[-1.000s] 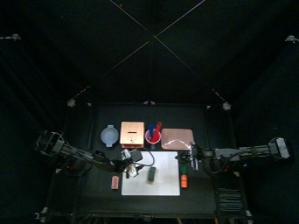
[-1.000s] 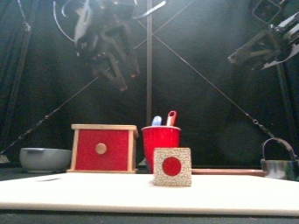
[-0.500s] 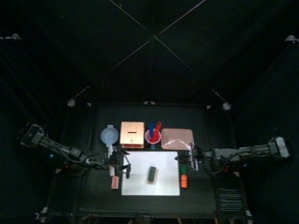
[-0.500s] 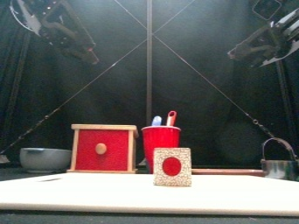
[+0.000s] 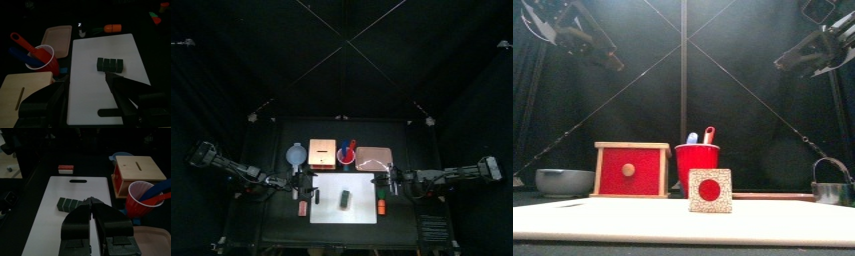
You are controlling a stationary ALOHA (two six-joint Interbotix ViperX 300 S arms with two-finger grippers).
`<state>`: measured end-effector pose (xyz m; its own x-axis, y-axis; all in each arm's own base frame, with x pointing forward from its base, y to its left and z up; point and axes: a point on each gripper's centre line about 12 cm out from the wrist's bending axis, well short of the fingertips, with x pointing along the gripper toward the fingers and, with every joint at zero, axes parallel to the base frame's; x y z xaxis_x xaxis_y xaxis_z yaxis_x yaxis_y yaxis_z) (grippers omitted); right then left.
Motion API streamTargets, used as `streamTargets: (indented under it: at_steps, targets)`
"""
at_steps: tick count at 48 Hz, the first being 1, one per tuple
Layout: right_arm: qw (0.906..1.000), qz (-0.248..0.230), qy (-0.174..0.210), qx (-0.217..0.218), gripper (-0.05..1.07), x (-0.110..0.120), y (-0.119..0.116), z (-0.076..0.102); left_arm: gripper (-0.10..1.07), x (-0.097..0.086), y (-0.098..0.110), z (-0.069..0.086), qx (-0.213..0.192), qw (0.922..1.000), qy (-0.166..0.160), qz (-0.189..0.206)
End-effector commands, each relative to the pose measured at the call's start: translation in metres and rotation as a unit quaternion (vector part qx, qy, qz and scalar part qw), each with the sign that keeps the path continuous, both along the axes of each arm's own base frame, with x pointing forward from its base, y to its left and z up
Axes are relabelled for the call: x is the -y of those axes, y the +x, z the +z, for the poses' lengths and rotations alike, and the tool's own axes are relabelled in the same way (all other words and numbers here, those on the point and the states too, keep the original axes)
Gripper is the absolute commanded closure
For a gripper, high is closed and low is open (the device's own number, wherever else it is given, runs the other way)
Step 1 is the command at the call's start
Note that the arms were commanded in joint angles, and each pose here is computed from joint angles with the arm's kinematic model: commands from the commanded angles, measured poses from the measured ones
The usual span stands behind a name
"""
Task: Put sushi roll onto cutting board
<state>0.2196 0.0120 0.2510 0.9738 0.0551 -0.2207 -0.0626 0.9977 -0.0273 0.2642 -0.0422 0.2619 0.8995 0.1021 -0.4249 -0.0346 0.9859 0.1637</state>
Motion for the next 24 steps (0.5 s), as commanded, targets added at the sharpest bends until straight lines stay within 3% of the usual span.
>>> streamTargets:
  at_steps: [1,24]
  targets:
    - [1.0,-0.002,0.001,0.005,0.94,0.0006,0.0015,0.0031,0.06,0.0004,0.0007,0.0038,0.005,1.0,-0.001,-0.001]
    - [1.0,-0.003,0.001,0.001,0.94,0.001,0.001,0.0013,0.06,-0.0006,-0.0005,0.0013,0.002,1.0,0.0,0.001]
